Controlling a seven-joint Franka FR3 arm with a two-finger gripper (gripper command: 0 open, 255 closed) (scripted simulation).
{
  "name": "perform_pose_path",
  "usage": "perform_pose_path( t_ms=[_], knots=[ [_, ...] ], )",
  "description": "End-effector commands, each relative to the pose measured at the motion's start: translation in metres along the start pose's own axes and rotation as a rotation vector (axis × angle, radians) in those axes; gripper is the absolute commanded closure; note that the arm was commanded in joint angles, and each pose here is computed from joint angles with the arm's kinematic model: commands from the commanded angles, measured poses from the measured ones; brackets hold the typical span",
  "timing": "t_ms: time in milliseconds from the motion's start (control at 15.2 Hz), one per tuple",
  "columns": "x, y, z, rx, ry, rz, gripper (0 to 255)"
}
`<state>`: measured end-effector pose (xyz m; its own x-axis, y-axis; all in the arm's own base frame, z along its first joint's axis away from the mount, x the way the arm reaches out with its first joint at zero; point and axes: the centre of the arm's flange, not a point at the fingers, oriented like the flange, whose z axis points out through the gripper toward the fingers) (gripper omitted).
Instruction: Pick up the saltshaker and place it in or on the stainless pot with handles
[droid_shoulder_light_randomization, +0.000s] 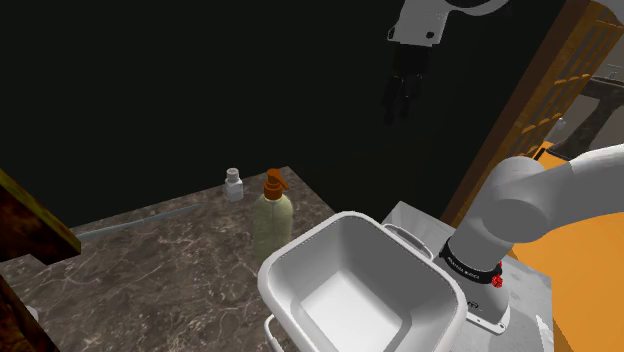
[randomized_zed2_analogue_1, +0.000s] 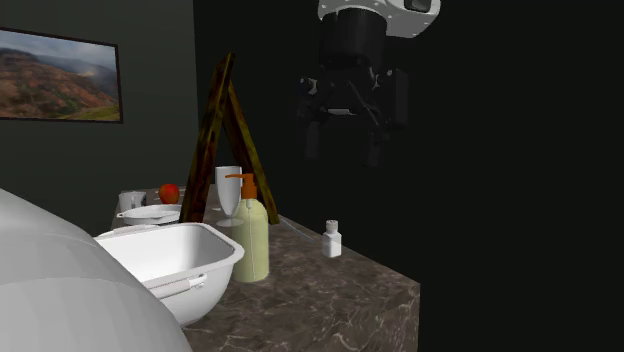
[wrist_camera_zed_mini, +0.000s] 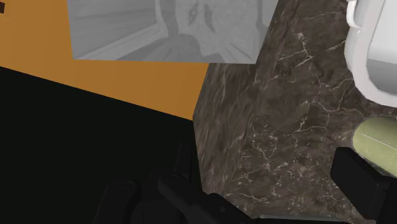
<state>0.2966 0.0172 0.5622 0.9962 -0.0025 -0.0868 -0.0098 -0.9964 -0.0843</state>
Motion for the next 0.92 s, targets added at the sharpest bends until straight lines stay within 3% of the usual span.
perform_pose_path(
  t_ms=[0,858],
  knots=[
    [0.000,0.000,0.000,0.000,0.000,0.000,0],
    [0.120,-0.104,0.062,-0.033,0.036,0.004,0]
  ],
)
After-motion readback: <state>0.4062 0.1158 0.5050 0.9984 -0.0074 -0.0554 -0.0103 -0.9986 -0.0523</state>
